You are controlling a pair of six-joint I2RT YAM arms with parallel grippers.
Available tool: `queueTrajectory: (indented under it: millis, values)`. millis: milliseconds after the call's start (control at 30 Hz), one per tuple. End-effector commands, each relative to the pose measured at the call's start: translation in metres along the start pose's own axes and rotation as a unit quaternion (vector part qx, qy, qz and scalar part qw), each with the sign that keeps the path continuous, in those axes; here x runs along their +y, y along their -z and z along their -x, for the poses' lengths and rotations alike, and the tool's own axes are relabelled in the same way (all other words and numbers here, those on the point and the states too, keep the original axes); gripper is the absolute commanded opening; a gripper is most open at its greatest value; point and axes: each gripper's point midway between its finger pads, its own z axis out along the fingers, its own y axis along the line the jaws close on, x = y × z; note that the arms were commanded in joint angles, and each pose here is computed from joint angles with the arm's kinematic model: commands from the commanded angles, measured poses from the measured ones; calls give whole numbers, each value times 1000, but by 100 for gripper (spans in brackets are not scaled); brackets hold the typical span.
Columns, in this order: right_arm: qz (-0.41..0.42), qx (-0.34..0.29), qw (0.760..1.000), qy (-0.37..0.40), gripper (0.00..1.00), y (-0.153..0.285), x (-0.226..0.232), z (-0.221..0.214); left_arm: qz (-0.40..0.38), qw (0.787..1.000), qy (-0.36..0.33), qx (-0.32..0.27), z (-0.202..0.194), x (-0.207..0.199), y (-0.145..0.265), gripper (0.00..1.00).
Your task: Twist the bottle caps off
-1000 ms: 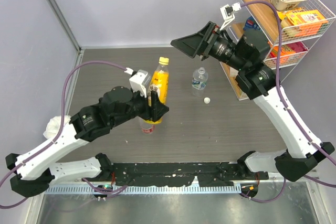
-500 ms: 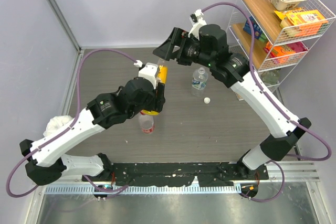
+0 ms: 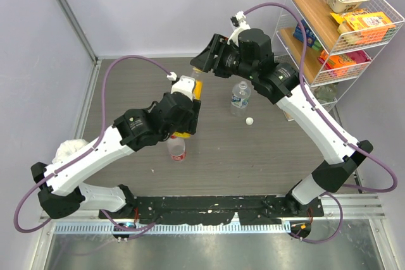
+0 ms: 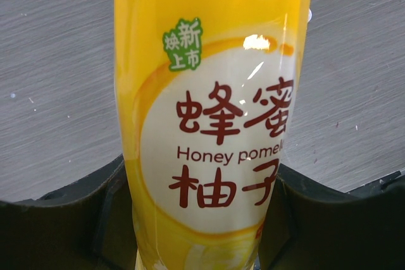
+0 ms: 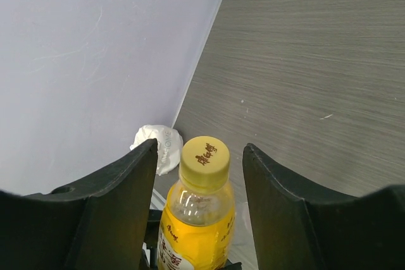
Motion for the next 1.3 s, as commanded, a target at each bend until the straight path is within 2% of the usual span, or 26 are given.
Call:
queueTrajectory:
  millis: [0,67,200,300,333,400,633,800,1033,1267]
  values:
    - [16,-16,1000,3,61,6,11,9,-4,1000,9,-27,18,-1,10,0]
    - [15,-14,1000,3,59,5,9,7,-7,1000,11,-27,17,-1,10,0]
    - [17,-8,1000,3,38,2,9,4,-9,1000,10,-24,16,-3,10,0]
    - [17,-7,1000,6,19,3,8,3,-9,1000,10,-25,16,-3,11,0]
    - [19,-7,1000,7,9,3,9,4,-9,1000,10,-24,16,-3,11,0]
    - [24,-5,1000,10,2,4,11,3,-9,1000,10,-24,16,-3,11,0]
    - [95,-1,995,34,2,14,29,-1,-27,999,16,-24,13,-5,16,0]
    - [151,-1,988,22,2,24,31,1,-56,997,35,-35,13,-7,27,0]
    - [255,-11,967,18,2,57,43,17,-106,992,52,-44,12,-14,44,0]
    - [362,-18,932,32,2,99,76,21,-212,974,60,-50,17,-52,55,0]
